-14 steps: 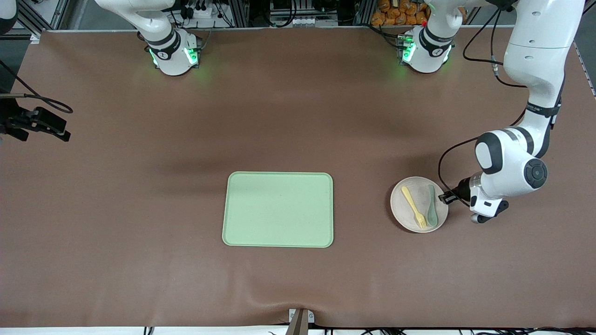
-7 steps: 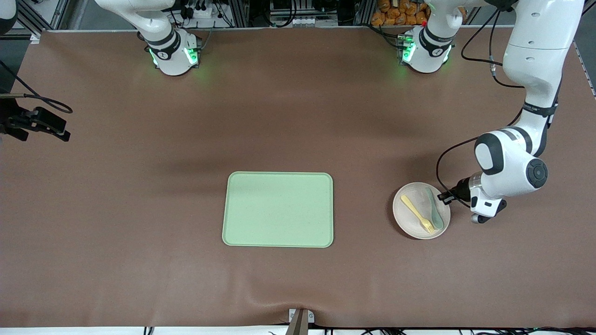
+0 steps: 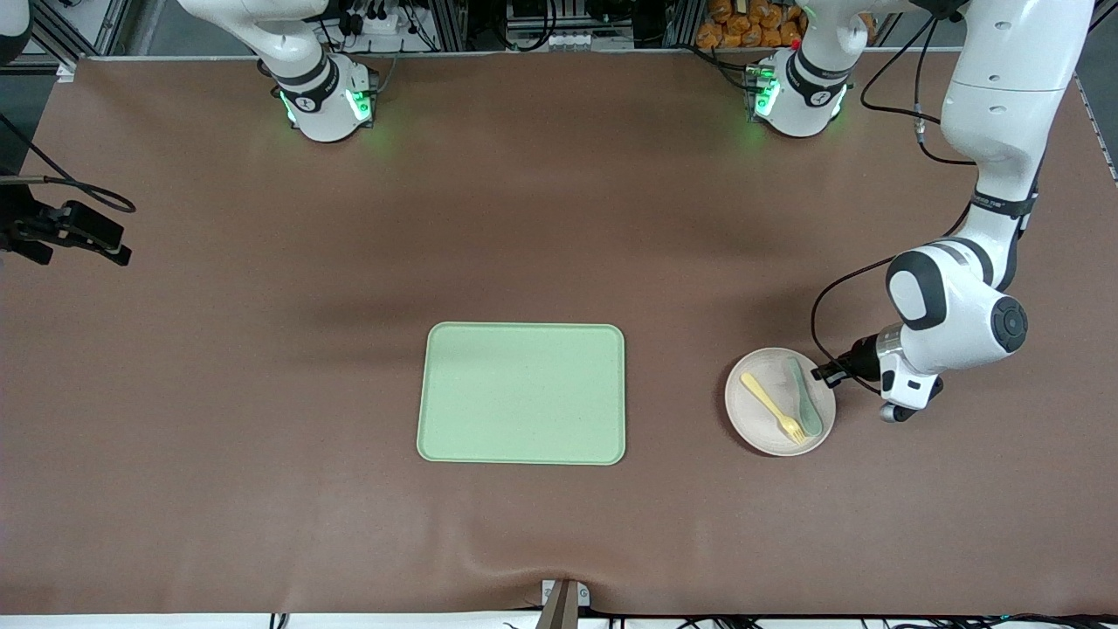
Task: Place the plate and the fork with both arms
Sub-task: 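Carry the plate with the left gripper onto the green tray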
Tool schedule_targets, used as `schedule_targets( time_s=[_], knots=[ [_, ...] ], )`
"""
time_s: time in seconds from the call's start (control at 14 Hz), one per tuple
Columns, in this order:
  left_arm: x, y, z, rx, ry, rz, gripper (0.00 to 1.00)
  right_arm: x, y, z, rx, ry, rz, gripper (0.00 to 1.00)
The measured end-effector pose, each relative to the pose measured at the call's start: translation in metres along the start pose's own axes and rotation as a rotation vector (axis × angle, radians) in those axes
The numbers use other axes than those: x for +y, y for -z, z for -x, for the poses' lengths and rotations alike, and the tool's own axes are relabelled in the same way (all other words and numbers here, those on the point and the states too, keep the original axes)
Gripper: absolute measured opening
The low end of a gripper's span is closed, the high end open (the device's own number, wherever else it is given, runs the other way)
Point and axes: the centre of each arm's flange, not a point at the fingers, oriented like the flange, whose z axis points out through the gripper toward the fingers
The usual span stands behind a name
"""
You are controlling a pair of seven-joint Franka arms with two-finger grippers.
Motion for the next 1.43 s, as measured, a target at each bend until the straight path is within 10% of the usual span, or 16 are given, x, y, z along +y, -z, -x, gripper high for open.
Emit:
schedule_targets(
  time_s=[1.43],
  knots=[
    [0.243,0.008,0.118,0.003,-0.281,0.172,0.04,0.002,0.000,0.000,-0.001,-0.005,-0.004,1.00]
  ],
)
